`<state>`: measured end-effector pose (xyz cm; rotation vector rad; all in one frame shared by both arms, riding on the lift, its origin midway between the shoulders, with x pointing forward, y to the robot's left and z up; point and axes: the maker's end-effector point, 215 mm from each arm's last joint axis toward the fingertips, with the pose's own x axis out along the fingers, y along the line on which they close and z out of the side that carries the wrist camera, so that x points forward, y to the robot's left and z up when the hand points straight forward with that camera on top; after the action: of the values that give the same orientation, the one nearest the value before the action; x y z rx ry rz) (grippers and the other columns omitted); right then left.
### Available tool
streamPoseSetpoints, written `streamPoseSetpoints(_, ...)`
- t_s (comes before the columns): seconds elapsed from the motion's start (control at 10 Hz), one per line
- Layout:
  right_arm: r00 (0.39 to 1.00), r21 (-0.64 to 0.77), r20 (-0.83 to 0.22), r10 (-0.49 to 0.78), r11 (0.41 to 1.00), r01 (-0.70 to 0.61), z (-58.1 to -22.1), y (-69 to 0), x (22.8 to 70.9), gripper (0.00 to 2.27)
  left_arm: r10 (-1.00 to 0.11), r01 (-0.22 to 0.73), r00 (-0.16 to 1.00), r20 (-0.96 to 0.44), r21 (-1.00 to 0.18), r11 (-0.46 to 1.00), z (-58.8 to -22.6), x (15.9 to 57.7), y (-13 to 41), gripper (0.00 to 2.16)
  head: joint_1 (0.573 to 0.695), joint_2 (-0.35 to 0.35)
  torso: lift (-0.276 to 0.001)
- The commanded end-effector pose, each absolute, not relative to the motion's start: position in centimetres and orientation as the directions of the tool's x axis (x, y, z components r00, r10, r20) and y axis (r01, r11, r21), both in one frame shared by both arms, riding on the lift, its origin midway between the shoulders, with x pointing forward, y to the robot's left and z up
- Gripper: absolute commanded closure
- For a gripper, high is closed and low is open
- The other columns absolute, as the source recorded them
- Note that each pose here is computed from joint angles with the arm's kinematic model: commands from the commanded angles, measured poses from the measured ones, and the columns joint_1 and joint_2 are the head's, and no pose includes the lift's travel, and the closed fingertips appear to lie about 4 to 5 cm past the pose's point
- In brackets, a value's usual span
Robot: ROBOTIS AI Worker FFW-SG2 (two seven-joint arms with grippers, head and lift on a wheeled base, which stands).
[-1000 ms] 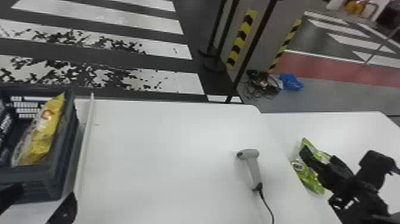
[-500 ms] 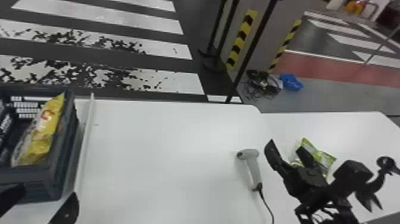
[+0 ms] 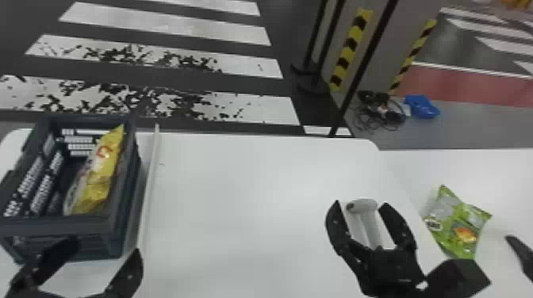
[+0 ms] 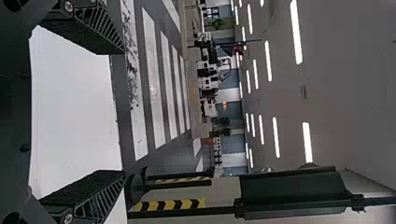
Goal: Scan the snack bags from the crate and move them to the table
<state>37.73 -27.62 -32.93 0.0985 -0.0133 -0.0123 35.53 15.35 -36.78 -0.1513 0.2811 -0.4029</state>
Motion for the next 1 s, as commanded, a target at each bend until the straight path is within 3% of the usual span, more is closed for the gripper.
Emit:
streamPoseSetpoints(0.0, 1.0, 0.107, 0.019, -0.009, 0.994, 0.007, -33.2, -26.4, 36.6, 0.08, -0.405, 0.364, 0.884, -0.233, -0.201, 0.91, -36.6, 35.6, 15.3, 0.03, 0.695, -0.195, -0.095)
streamPoseSetpoints(0.3, 0.995, 0.12, 0.101, -0.016, 0.993, 0.004, -32.2, -25.6, 34.2, 0.09, -0.392, 0.353, 0.89, -0.233, -0.193, 0.916, -36.3, 35.6, 15.4, 0.03, 0.695, -0.176, -0.095)
streamPoseSetpoints(0.9, 0.988, 0.081, 0.155, 0.007, 0.996, -0.02, -30.7, -26.0, 33.5, 0.09, -0.332, 0.295, 0.916, -0.228, -0.181, 0.938, -33.9, 38.0, 19.5, 0.04, 0.695, -0.14, -0.095)
